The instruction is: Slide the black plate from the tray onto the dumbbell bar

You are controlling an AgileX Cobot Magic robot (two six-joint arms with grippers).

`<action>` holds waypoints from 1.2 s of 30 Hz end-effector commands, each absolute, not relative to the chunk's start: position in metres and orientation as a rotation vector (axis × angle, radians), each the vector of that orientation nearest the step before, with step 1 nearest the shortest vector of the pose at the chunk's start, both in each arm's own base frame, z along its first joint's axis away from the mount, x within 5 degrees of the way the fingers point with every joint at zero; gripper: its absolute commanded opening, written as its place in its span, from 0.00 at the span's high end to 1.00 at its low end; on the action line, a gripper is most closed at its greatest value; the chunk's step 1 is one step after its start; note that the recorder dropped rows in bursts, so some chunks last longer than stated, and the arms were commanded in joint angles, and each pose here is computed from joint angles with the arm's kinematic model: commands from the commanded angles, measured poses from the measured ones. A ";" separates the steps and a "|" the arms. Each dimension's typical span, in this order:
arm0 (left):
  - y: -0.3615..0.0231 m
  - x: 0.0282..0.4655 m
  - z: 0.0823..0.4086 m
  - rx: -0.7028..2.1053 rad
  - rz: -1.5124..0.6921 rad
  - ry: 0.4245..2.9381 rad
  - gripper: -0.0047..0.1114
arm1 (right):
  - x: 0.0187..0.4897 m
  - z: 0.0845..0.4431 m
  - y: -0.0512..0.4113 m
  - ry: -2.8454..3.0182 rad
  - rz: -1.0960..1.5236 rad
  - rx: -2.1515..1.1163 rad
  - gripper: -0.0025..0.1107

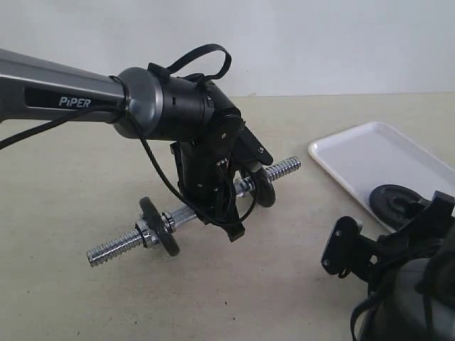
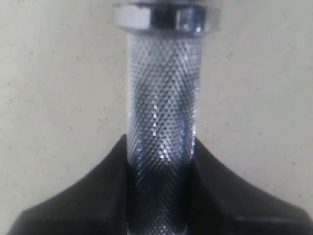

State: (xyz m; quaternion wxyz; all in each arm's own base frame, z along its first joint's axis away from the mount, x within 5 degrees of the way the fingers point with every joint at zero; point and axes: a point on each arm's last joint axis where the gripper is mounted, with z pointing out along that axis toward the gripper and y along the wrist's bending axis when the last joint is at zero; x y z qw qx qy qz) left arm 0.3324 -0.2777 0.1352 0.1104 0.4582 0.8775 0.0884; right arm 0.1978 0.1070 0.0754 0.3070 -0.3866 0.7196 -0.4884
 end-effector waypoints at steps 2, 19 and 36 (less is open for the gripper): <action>-0.278 0.335 0.169 1.315 0.256 2.489 0.92 | 0.196 0.067 0.108 1.969 -1.227 -1.067 0.38; -0.279 0.335 0.169 1.313 0.249 2.481 0.92 | 0.219 0.081 0.127 1.924 -1.248 -0.899 0.57; -0.279 0.335 0.169 1.314 0.252 2.485 0.92 | 0.218 0.116 0.125 1.951 -1.187 -0.736 0.98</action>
